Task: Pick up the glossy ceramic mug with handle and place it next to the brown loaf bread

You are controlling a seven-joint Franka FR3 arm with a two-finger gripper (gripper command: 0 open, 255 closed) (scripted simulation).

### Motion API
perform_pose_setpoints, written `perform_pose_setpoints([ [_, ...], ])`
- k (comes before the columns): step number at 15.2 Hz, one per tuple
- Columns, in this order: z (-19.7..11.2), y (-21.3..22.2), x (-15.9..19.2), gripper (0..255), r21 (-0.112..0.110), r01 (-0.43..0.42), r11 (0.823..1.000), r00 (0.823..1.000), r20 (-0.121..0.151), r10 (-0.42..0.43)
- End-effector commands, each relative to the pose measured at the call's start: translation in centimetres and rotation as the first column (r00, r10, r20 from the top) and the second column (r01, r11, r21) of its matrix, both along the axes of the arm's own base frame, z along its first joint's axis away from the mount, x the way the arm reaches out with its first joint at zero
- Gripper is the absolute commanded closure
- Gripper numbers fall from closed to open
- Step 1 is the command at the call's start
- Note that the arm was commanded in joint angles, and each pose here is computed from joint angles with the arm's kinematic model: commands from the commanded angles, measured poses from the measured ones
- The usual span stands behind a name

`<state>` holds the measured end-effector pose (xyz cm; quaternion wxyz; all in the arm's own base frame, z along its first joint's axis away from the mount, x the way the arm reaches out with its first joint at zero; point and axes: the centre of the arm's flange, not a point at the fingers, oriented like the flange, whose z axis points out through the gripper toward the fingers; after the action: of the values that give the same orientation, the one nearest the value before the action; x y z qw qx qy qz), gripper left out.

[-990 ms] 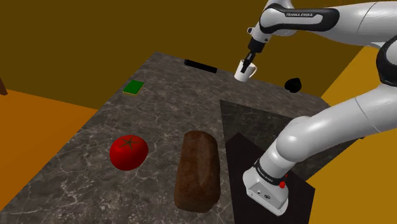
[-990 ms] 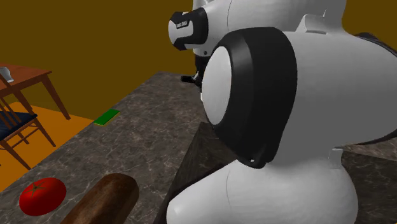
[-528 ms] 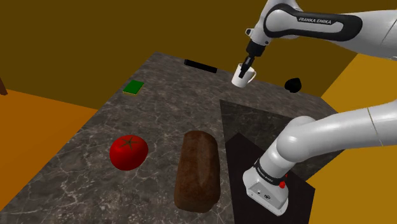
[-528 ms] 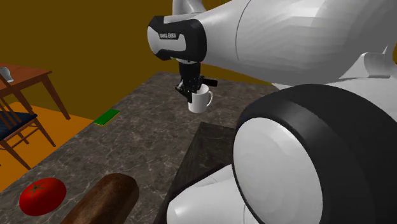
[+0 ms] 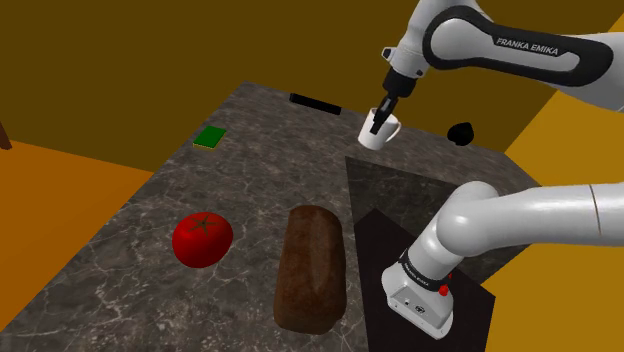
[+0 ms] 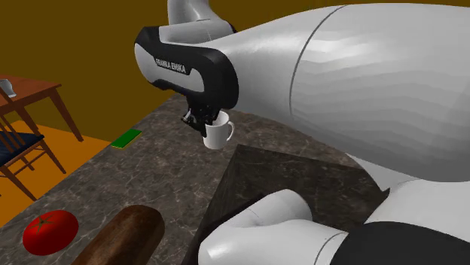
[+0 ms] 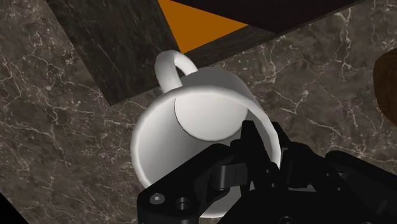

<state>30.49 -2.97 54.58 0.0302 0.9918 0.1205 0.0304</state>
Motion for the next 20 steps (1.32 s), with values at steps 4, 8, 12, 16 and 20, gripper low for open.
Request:
perform_pose_setpoints([
  [4,-0.1,6.3,-2.5,255,0.000,0.001,1.000,1.000,-0.001,-0.001],
  [8,-0.1,11.2,-4.5,255,0.000,0.001,1.000,1.000,-0.001,-0.001],
  [12,-0.1,15.5,-6.2,255,0.000,0.001,1.000,1.000,-0.001,-0.001],
  [16,-2.2,15.5,-6.2,255,0.000,0.001,1.000,1.000,-0.001,-0.001],
  [20,-4.3,15.5,-6.2,255,0.000,0.001,1.000,1.000,-0.001,-0.001],
])
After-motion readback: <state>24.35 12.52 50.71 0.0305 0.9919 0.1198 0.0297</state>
